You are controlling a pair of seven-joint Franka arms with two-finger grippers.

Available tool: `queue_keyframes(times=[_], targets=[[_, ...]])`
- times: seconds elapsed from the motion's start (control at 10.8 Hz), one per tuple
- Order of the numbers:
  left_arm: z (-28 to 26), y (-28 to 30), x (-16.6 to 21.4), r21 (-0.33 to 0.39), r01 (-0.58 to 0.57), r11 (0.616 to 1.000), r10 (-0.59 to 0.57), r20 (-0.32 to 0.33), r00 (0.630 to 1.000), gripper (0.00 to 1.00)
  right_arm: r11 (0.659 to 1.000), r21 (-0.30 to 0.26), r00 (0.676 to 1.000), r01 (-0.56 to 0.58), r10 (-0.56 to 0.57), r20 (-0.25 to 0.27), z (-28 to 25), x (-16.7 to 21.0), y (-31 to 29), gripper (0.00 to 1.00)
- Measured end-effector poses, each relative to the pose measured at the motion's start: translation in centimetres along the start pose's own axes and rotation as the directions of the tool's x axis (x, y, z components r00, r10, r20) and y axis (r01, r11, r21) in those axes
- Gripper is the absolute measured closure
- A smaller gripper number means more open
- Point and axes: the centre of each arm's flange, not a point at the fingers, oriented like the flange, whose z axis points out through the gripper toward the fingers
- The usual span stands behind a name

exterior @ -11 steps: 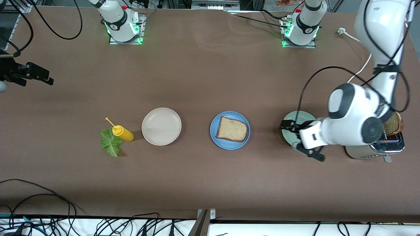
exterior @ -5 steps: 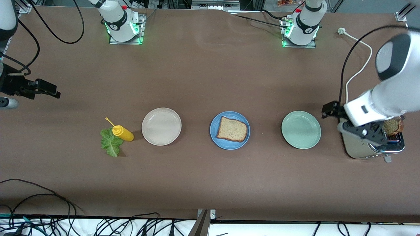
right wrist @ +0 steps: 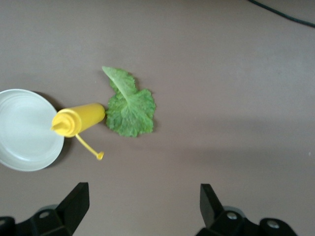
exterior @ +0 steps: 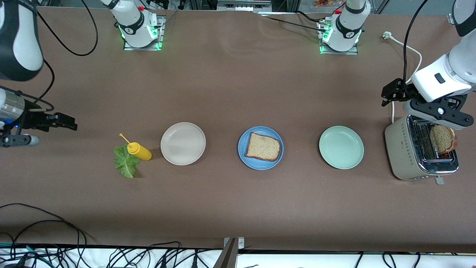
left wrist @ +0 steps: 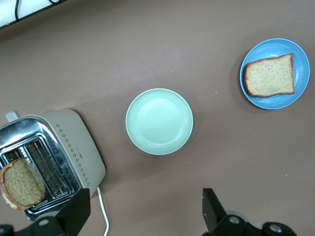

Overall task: Make sandwich in blue plate with both arms
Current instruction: 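Reach the right gripper to the lettuce while the left gripper withdraws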

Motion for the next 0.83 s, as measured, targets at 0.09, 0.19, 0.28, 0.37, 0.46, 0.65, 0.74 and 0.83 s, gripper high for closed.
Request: queue_keyframes(times=[0.09,0.19,0.28,0.37,0.46,0.65,0.74,0.83], targets=[[-0.2,-0.7,-0.6,0.005,0.023,1.000,-0.023,0.003,1.000,0.00,1.000,-0.009,1.000,0.013,-0.013,-0.009,1.3,0.8,-0.5,0.00],[-0.4,-1.8,-1.5,0.000,0.052,0.999,-0.052,0.003,0.999,0.00,1.000,-0.016,0.999,0.026,-0.026,-0.019,2.5,1.6,-1.1,0.00],[-0.6,-2.6,-2.6,-0.010,0.077,0.997,-0.077,0.004,0.997,0.00,0.999,-0.020,0.999,0.034,-0.035,-0.030,3.9,2.4,-1.5,0.00],[-0.6,-2.8,-3.7,-0.015,0.089,0.996,-0.089,0.011,0.996,0.00,0.999,-0.022,0.998,0.039,-0.040,-0.045,5.5,3.3,-1.6,0.00],[-0.3,-2.2,-4.5,-0.014,0.088,0.996,-0.087,0.025,0.996,0.00,0.998,-0.026,0.996,0.051,-0.052,-0.067,7.1,4.2,-1.8,0.00],[-0.1,-0.7,-5.4,-0.011,0.069,0.998,-0.069,0.035,0.997,0.00,0.998,-0.033,0.994,0.060,-0.063,-0.094,10.3,5.6,-2.0,0.00],[-0.6,0.0,-5.7,-0.008,0.061,0.998,-0.061,0.026,0.998,0.00,0.997,-0.037,0.991,0.061,-0.065,-0.117,11.6,6.2,-1.8,0.00],[-1.0,0.4,-6.0,-0.005,0.057,0.998,-0.057,0.020,0.998,0.00,0.997,-0.041,0.989,0.063,-0.068,-0.132,12.9,6.7,-1.7,0.00]])
